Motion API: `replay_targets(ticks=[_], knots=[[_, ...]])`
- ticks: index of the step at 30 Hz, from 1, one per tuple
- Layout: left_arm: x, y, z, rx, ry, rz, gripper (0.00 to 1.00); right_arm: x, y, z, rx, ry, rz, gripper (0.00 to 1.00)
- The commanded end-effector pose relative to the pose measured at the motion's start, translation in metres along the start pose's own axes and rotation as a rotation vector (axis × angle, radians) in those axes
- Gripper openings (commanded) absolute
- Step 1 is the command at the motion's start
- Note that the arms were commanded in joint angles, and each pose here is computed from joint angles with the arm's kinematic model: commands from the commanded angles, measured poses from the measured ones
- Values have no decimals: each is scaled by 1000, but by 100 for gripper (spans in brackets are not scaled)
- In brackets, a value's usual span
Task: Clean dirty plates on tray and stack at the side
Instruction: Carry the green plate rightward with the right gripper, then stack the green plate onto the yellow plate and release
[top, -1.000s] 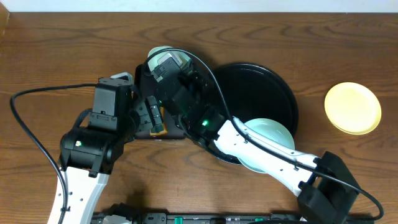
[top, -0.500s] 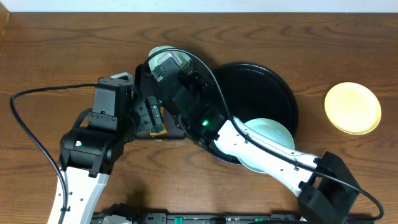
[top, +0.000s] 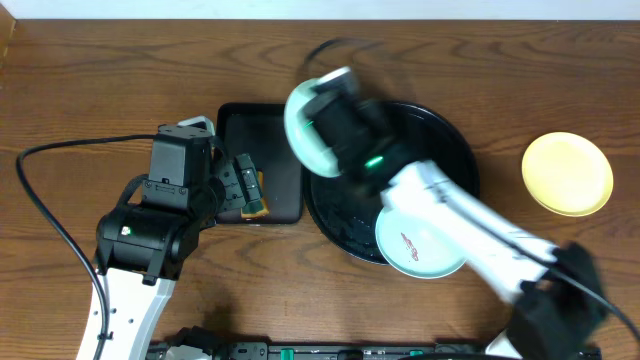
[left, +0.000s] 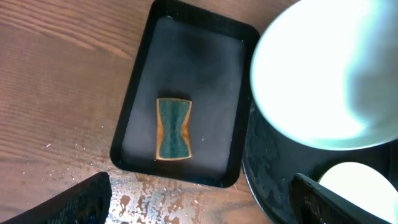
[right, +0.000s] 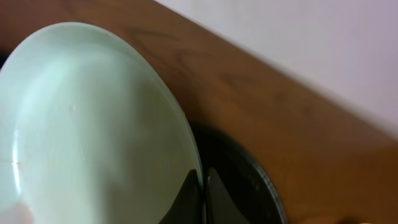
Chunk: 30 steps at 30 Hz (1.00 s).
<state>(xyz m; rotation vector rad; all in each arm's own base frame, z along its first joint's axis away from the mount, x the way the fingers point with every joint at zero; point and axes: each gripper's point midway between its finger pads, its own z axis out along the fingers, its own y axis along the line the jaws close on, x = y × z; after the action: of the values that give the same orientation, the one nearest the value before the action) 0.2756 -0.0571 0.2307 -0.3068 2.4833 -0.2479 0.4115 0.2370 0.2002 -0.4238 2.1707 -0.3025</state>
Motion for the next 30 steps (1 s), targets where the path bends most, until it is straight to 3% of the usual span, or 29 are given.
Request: replay_targets(ticks=[1,4,7,14,22,27,28,30], knots=[[-5,-1,-4,3,-15,2,91,-33,-65,-29,-264,-37,423,1],[-5,-1,-4,3,-15,2,91,-15,-125,-26,-342,32,624,1],[-5,-1,-4,3,-15,2,92,29,-194,-15,-325,138,804,1],[-5,-1,-4,3,-15,3,92,178,-328,4,-16,363,1136,1],[-5,-1,-4,3,-15,3,92,320,-383,8,211,564,1368,1],[-5,-1,-3,2,-14,2,92,347,-383,15,204,609,1382,1],[-5,-1,-3,2,-14,3,92,345,-382,17,180,605,1351,4],[-5,-1,-3,2,-14,2,92,340,-380,19,168,600,1331,30]])
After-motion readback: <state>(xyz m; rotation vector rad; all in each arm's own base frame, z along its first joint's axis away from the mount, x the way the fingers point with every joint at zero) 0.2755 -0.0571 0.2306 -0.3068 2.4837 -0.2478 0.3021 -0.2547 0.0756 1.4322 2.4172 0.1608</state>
